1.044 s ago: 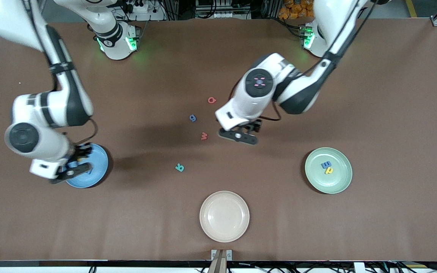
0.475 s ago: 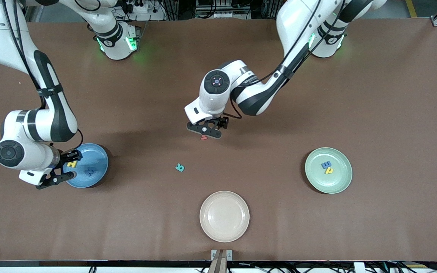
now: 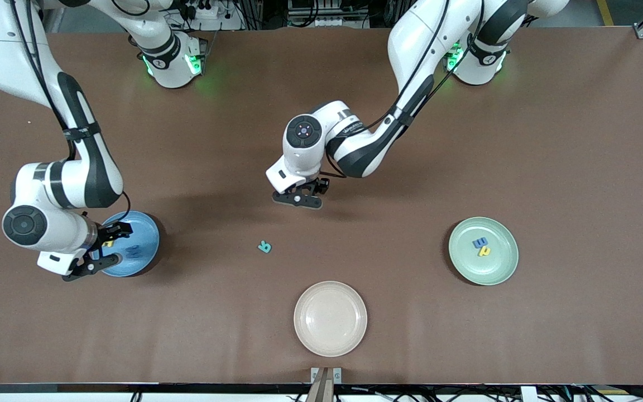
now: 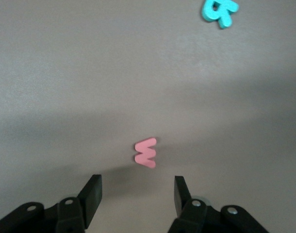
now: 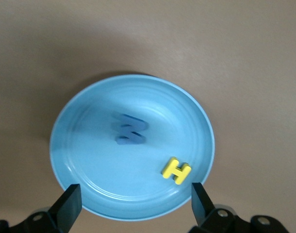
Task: Sort uppercase to blue plate, lowercase to green plate
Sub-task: 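Carry the yellow H onto the blue plate and open the right gripper, then grasp the pink m with the left gripper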
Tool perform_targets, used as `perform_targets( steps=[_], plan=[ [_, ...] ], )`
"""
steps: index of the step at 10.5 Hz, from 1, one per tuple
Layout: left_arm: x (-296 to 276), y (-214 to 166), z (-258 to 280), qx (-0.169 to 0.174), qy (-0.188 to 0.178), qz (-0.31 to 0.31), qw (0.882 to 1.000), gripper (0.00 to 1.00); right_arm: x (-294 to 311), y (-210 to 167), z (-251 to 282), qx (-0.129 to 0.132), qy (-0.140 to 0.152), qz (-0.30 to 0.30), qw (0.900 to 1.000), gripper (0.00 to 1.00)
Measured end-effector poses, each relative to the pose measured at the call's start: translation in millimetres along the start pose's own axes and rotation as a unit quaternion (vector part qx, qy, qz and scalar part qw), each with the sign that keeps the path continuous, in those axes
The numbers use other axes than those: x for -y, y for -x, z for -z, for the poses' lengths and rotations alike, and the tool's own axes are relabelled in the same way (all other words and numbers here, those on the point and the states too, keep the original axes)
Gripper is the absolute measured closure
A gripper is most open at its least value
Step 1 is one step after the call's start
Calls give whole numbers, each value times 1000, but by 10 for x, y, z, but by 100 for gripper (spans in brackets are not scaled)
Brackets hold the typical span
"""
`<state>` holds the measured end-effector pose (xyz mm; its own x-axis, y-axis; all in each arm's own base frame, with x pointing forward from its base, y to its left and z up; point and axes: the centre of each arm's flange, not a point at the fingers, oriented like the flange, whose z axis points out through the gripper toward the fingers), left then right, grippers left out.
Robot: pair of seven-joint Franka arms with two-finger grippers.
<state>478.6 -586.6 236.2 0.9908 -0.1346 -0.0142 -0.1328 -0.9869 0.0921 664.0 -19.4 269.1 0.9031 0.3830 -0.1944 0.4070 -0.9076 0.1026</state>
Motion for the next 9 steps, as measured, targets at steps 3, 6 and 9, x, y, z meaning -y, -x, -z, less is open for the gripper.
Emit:
perform_targets(
  steps=[3,6,9],
  plan=[
    [-9,-75,-253,-2,4,47,999,31,70,-29,4,1,0,3,1000,0],
    [-24,-71,-500,-3,2,52,999,33,80,-24,-32,5,-1,3,1000,0],
    [-55,-43,-583,-5,2,50,999,39,86,-26,-65,8,-3,4,1000,0]
  ],
)
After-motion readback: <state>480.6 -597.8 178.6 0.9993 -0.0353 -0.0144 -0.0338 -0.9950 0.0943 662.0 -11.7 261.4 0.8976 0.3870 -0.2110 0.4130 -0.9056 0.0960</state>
